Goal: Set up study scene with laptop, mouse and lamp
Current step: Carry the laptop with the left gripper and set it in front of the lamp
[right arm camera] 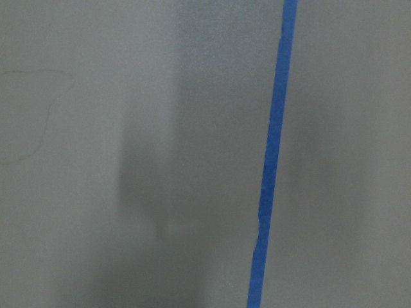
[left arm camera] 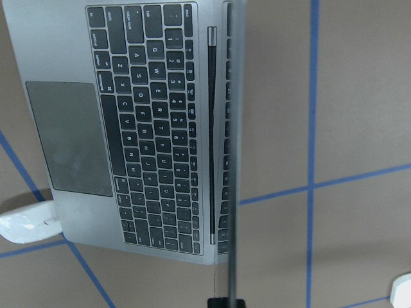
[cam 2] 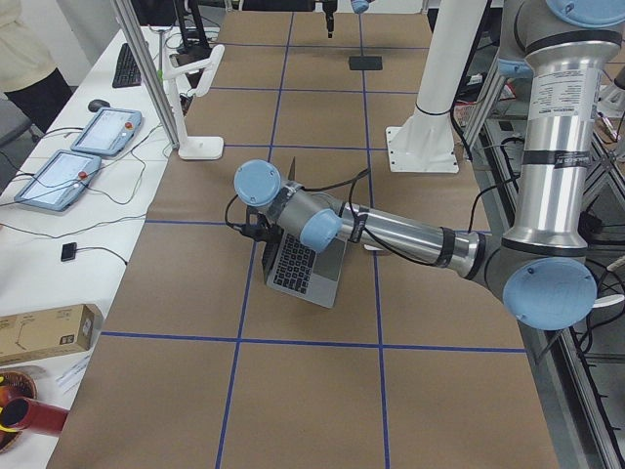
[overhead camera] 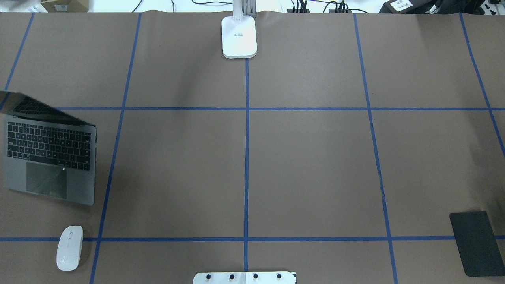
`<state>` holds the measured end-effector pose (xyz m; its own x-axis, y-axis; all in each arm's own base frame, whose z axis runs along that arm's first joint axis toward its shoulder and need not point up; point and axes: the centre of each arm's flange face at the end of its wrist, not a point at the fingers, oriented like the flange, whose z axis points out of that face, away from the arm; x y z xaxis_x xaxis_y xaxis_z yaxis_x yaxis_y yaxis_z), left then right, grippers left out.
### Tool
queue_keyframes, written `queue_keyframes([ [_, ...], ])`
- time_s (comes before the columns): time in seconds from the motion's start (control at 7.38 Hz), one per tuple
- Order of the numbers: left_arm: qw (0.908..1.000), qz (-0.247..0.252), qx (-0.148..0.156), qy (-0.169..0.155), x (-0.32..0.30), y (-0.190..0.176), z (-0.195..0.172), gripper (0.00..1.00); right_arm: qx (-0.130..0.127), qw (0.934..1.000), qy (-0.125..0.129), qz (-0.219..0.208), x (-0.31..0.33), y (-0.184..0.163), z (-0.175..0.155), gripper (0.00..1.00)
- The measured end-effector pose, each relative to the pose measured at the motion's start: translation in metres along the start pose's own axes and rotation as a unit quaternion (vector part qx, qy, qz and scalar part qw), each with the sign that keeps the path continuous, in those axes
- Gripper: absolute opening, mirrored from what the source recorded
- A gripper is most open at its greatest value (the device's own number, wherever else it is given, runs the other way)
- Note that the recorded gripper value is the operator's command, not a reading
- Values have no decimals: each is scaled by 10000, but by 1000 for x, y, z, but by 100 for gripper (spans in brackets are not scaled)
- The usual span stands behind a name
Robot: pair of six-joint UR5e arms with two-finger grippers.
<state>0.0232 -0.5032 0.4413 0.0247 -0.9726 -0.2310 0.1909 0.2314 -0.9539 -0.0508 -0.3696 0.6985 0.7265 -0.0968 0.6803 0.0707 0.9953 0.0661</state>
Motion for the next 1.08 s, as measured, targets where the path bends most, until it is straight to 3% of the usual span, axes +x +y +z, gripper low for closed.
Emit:
queue_keyframes([
  [0.54, 9997, -158, 80, -181, 82, 117, 52, 0, -206, 9997, -108, 121, 10, 22, 8, 100],
  [1.08, 9983, -337, 414, -239, 126, 240, 168, 0, -297, 9993, -147, 179, 15, 26, 13, 100],
])
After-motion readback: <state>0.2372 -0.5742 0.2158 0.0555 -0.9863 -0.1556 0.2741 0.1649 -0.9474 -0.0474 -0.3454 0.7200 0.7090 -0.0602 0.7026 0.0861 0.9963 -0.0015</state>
